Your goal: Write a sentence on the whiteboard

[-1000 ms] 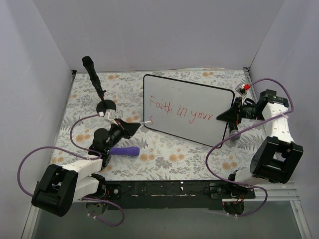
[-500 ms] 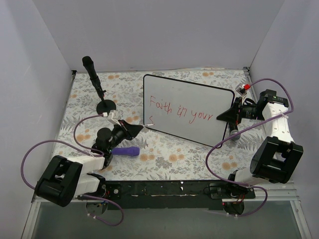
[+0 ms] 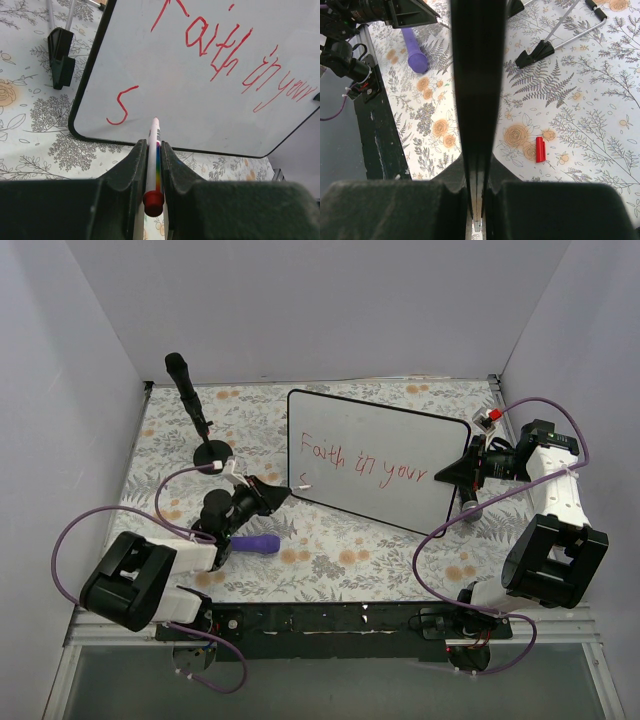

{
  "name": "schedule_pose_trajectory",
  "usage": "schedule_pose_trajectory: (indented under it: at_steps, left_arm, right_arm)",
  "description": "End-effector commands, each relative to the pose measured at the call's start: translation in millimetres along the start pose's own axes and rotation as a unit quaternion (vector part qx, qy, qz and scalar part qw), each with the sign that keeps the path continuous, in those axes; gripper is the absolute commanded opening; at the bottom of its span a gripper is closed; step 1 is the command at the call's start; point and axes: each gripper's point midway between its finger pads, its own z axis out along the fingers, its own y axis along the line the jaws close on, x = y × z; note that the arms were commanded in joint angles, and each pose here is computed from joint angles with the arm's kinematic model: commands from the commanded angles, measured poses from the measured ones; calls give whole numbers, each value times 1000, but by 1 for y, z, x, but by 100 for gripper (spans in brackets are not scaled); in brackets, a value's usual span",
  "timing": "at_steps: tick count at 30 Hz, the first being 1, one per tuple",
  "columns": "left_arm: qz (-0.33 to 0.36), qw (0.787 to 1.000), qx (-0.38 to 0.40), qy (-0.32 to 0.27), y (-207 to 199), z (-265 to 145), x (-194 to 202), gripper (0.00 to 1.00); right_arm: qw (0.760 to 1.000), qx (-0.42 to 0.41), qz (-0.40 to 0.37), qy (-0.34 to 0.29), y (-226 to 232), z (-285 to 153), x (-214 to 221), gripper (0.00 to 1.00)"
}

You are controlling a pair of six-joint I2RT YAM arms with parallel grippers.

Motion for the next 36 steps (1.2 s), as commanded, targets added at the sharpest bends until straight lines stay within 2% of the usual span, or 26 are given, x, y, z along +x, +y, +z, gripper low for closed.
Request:
schedule_pose_trajectory:
  at_steps: [1, 14, 36]
  left_arm:
    - [19, 999, -16, -28, 3, 10, -17, 0]
    - [25, 999, -32, -15, 11, 17, -14, 0]
    - [24, 1000, -2, -14, -4, 28, -21, 0]
  right_arm:
    - [999, 11, -37, 20, -1, 0, 3, 1]
    - [999, 10, -37, 21, -1, 0, 4, 1]
    - [999, 10, -37, 21, -1, 0, 4, 1]
